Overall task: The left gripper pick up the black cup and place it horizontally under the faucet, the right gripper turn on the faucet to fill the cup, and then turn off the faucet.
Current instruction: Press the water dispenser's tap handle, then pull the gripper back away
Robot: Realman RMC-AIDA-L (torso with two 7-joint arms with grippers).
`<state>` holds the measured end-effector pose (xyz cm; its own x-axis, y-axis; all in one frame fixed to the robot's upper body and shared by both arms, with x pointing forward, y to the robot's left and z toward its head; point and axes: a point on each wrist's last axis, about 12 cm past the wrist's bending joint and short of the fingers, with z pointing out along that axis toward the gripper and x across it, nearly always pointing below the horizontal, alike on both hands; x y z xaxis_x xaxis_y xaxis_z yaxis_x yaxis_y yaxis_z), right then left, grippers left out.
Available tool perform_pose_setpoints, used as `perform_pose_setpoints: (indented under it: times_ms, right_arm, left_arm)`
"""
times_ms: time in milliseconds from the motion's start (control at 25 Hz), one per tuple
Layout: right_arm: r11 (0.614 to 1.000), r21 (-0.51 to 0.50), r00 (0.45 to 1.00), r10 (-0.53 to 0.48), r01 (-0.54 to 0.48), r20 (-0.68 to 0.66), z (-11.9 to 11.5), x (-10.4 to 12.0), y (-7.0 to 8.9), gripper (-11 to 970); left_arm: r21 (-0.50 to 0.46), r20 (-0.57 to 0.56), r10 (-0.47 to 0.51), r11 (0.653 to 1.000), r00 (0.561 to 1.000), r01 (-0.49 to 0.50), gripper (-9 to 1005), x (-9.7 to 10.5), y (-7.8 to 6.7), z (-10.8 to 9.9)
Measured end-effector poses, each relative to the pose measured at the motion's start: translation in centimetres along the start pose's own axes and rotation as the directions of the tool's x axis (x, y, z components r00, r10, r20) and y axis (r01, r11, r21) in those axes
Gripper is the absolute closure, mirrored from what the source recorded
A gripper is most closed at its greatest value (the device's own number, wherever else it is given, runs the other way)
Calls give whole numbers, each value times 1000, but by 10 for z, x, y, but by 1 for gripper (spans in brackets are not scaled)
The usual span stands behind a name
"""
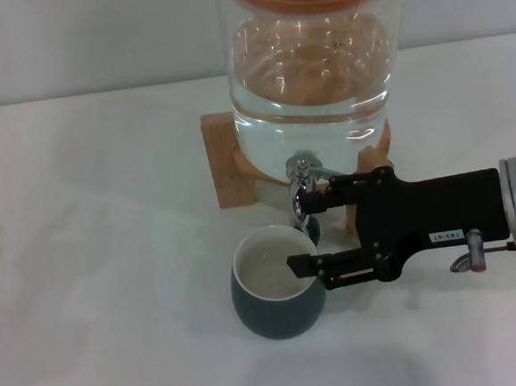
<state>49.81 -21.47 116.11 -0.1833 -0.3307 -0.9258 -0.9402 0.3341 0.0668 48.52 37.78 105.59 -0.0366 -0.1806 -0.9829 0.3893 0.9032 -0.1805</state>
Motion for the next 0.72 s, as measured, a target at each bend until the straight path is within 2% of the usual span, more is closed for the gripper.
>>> perform_pose_setpoints:
  times_ms: [400, 720]
  right_arm:
    - [1000, 26, 1000, 15, -15, 2, -3, 4, -8, 177]
    - [1000, 2, 1000, 7, -7, 2, -3, 2, -7, 177]
  left_arm:
    - [3, 2, -1, 1000, 1000, 1, 596, 0, -1, 2]
    - [2, 4, -3, 1000, 1000, 3, 596, 1, -2, 1]
